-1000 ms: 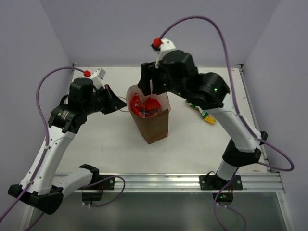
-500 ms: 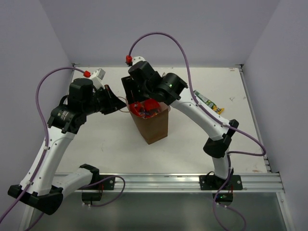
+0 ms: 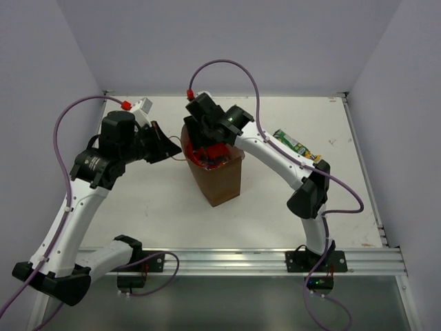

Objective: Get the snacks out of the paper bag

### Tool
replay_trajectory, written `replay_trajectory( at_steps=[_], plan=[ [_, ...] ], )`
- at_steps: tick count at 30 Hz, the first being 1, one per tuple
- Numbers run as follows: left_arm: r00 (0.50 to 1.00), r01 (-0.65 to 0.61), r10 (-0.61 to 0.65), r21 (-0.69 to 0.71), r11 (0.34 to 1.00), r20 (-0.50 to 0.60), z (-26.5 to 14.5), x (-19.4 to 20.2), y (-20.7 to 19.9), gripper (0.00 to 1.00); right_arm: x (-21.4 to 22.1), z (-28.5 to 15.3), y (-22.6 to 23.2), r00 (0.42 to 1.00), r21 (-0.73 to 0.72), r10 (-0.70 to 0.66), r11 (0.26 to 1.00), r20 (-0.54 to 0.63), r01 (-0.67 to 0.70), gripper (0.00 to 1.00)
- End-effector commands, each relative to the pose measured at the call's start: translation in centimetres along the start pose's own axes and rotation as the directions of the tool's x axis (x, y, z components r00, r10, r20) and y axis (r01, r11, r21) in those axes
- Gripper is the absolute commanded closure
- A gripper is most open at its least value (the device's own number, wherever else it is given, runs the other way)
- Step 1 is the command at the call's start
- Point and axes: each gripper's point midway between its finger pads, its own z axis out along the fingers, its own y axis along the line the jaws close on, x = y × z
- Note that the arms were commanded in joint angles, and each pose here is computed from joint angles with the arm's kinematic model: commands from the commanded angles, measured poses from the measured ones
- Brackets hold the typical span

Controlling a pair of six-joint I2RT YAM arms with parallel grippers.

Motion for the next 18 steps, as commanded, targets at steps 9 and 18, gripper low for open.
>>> replay_trajectory(
  at_steps=[9,18],
  plan=[
    [0.999,-0.035,0.034,0.02,0.999,0.017,0.1,-0.9,-0.7,0.99,1.8,0.5,1.8,1.0,-0.106,-0.007,0.994,-0.009,0.006,0.41],
    [0.999,-0.037,0.037,0.02,0.999,0.015,0.6,-0.6,-0.4,0.99,5.1,-1.7,-0.1,0.998,-0.096,-0.03,0.995,-0.057,0.025,0.39]
  ],
)
